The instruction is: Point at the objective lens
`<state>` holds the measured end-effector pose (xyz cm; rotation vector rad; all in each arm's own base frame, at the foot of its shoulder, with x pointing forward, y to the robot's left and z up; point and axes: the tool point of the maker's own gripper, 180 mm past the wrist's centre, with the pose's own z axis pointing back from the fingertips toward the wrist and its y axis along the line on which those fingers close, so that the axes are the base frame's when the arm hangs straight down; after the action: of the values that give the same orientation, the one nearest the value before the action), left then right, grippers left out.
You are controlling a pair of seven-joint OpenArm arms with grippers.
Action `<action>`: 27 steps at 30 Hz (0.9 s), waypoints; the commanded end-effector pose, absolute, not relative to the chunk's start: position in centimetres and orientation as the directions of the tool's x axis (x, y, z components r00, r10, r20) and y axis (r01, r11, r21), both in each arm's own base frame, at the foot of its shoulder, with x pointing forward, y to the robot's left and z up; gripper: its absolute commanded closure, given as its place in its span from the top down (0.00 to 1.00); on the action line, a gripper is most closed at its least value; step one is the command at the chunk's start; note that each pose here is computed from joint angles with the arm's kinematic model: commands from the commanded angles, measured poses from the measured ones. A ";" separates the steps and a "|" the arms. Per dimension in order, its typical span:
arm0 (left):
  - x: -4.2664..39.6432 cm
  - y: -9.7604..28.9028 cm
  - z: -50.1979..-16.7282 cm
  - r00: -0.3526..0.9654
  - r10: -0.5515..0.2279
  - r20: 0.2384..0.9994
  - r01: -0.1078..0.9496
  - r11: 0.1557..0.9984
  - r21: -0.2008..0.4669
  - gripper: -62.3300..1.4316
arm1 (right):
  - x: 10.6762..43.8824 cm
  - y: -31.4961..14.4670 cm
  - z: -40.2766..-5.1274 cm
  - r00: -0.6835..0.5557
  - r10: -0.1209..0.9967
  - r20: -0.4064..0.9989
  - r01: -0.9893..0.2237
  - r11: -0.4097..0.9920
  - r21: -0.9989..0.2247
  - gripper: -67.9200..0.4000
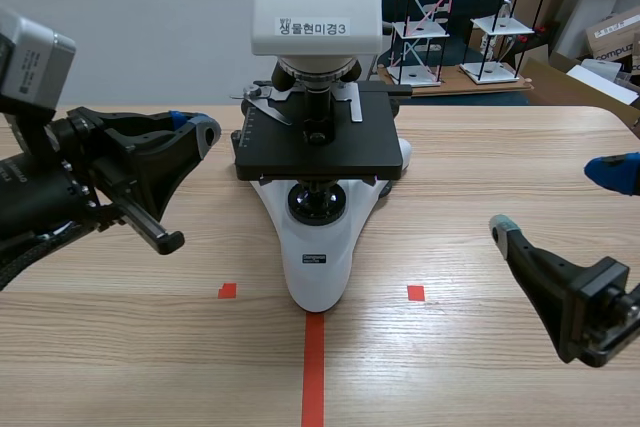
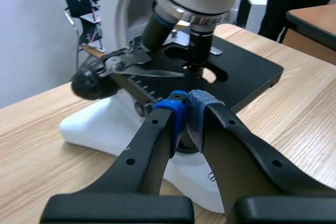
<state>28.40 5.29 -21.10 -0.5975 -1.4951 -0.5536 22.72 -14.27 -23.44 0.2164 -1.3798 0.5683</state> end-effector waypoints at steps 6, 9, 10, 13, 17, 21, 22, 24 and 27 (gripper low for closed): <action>28.5 3.3 -19.9 -0.007 0.071 0.997 0.702 0.710 -0.046 0.04 | 22.9 -14.3 -22.6 0.056 0.245 0.968 -0.497 0.848 -0.186 0.87; 28.4 2.5 -19.7 -0.007 0.079 0.997 0.715 0.697 -0.050 0.04 | 22.9 -14.3 -22.6 0.056 0.245 0.968 -0.497 0.847 -0.186 0.87; 28.5 2.3 -19.7 -0.006 0.078 0.997 0.715 0.697 -0.050 0.04 | 22.9 -14.3 -22.6 0.056 0.245 0.968 -0.497 0.847 -0.186 0.87; 28.8 1.9 -19.6 -0.015 0.070 0.997 0.714 0.699 -0.039 0.04 | 22.9 -14.3 -22.7 0.056 0.249 0.967 -0.498 0.846 -0.189 0.87; 29.3 1.9 -19.6 -0.017 0.078 0.997 0.707 0.706 -0.043 0.04 | 22.9 -14.2 -22.7 0.055 0.253 0.966 -0.499 0.845 -0.192 0.87; 29.9 1.9 -20.5 0.000 0.072 0.997 0.704 0.708 -0.051 0.04 | 22.9 -14.2 -22.7 0.055 0.255 0.965 -0.500 0.844 -0.194 0.87; 29.9 1.7 -20.7 0.006 0.072 0.997 0.706 0.706 -0.055 0.04 | 22.9 -14.2 -22.8 0.054 0.261 0.964 -0.501 0.842 -0.200 0.87; 30.0 1.4 -21.0 0.012 0.073 0.997 0.711 0.700 -0.060 0.04 | 22.9 -14.2 -22.8 0.053 0.265 0.963 -0.502 0.840 -0.204 0.87; 30.0 0.8 -20.9 0.013 0.077 0.997 0.721 0.690 -0.063 0.04 | 22.9 -14.2 -22.8 0.053 0.265 0.963 -0.502 0.840 -0.204 0.87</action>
<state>29.94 1.28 -22.32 -0.6659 -1.4562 -0.5741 22.67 -14.24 -23.59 0.2058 -1.3743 0.5859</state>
